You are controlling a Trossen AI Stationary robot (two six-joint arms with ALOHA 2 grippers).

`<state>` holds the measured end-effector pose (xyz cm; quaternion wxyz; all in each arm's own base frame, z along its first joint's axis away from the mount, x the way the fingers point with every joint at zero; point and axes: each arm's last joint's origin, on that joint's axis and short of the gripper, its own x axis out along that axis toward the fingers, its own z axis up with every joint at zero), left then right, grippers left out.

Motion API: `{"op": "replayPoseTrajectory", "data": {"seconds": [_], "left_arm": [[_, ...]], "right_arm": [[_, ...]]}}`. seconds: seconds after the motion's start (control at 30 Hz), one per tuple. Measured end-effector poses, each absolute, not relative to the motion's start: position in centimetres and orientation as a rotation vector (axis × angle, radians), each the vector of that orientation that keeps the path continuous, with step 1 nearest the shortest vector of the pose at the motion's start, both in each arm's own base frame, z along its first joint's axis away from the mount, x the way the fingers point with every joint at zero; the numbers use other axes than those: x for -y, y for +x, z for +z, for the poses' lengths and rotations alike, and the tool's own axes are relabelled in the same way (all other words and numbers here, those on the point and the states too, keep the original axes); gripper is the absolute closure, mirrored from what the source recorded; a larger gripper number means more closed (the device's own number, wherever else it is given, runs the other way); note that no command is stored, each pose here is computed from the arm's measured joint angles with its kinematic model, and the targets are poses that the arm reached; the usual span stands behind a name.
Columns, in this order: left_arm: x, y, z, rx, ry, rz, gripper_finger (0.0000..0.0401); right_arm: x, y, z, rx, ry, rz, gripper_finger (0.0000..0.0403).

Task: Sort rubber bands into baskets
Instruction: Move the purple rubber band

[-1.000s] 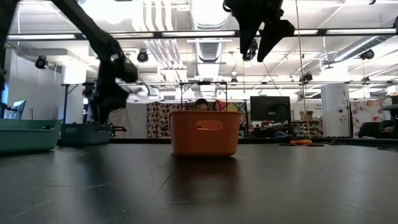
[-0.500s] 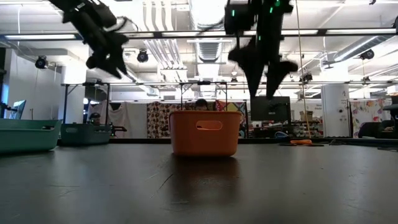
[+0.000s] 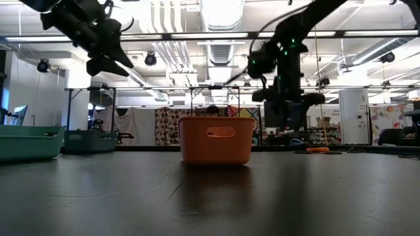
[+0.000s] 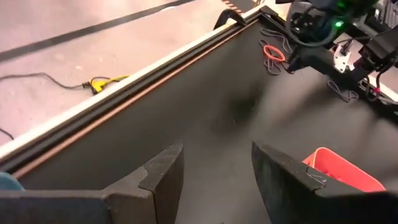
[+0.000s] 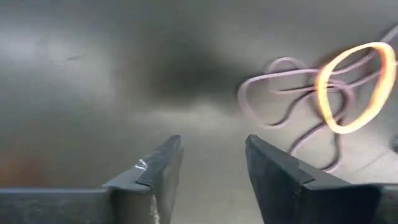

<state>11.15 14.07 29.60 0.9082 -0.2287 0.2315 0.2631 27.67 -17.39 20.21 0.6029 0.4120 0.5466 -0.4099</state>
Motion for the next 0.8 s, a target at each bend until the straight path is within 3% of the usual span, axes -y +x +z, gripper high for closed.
{"op": "replayPoseTrajectory", "data": {"seconds": [0.4,0.8], "left_arm": [[-13.4,10.7,28.4,-0.469,-0.535,0.56,0.023],[-14.2,11.2,28.4,-0.434,-0.552,0.57,0.023]], "right_arm": [[20.5,25.6,17.2,-1.338,1.049,-0.962,0.0313],[20.5,24.9,13.9,-1.381,1.04,-0.941,0.0345]]}}
